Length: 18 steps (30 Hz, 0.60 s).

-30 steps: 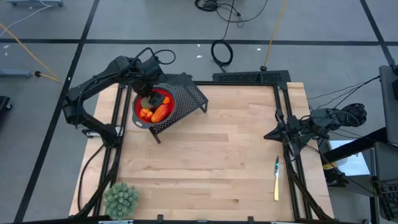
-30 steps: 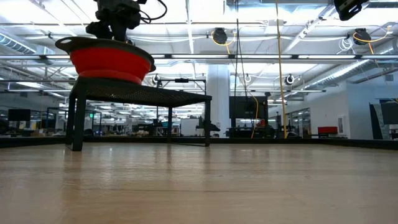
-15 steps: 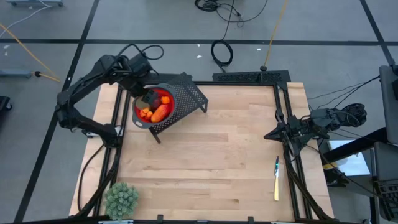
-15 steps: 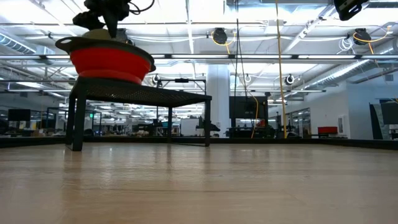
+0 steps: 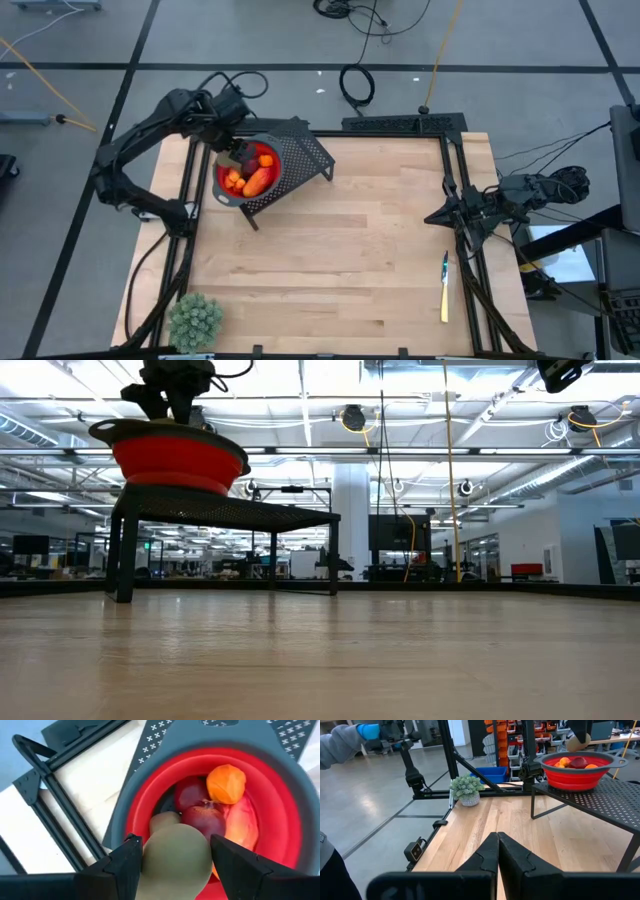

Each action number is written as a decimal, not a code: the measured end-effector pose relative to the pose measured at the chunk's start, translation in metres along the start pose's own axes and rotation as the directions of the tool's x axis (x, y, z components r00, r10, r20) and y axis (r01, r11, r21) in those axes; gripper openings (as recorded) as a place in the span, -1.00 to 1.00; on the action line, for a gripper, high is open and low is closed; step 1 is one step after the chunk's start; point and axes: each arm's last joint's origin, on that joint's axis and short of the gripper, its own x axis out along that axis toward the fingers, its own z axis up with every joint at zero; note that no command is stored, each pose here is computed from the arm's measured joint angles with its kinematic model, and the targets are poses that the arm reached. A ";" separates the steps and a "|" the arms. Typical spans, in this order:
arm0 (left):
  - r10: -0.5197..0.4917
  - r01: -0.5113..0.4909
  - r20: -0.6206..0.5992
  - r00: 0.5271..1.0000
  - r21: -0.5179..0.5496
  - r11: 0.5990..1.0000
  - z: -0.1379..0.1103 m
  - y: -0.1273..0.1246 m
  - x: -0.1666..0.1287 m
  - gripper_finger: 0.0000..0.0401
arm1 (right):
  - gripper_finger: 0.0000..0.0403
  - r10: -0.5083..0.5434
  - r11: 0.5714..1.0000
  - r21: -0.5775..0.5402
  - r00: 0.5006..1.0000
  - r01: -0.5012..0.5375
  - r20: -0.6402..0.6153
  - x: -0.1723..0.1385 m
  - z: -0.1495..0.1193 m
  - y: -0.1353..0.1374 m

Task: Pick & Place Fruit
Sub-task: Put the kiwi into the red strainer bowl on the shelf

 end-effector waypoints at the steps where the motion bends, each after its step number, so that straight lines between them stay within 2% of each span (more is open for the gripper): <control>1: 0.008 -0.008 -0.003 1.000 0.007 1.000 0.001 -0.001 0.002 0.12 | -1.00 0.000 1.000 0.000 1.000 0.000 0.000 0.000 0.000 0.000; 18: 0.083 -0.083 -0.003 0.997 0.031 0.996 0.010 -0.006 0.013 0.13 | -1.00 0.000 1.000 0.000 1.000 0.000 0.000 0.000 0.000 0.000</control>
